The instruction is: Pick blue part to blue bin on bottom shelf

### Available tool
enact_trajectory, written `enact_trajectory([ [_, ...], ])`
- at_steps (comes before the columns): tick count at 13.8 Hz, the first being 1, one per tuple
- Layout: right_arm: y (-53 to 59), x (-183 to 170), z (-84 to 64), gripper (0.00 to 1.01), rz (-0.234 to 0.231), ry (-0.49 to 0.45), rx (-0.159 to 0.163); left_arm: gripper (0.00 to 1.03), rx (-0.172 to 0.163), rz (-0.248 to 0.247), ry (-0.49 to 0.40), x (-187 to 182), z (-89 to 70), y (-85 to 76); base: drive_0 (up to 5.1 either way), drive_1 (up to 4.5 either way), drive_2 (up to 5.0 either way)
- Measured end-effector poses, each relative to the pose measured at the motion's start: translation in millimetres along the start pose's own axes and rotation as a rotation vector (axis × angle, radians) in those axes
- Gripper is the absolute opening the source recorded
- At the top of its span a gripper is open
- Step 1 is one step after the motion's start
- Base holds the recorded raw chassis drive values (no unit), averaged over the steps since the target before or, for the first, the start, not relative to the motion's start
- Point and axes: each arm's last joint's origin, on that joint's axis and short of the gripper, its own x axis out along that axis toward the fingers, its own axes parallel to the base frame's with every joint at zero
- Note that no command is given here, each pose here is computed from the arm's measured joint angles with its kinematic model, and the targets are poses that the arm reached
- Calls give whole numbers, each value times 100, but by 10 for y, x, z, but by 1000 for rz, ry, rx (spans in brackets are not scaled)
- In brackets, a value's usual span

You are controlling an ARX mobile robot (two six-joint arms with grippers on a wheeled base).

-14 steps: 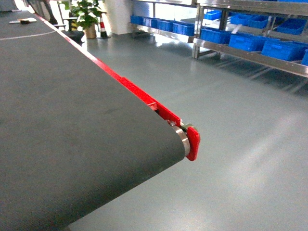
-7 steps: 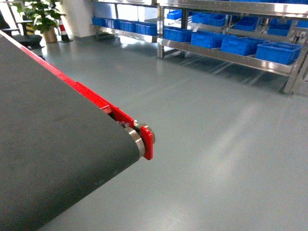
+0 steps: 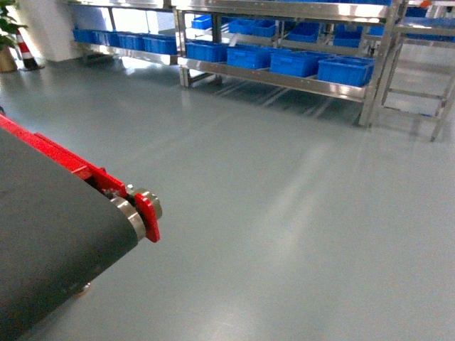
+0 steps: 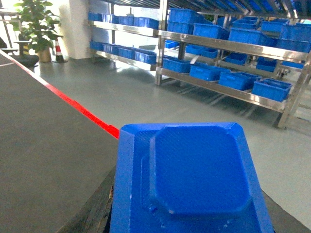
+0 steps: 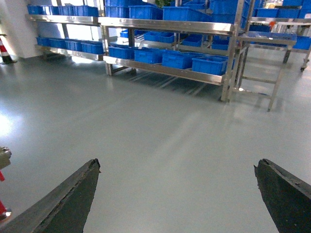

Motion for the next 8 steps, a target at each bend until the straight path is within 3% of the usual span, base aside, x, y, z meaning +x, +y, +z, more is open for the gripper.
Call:
enact_trajectory([
  [8, 0, 0, 0, 98, 0, 0, 0, 43, 0, 0, 0, 0, 0, 0, -161, -161, -161],
])
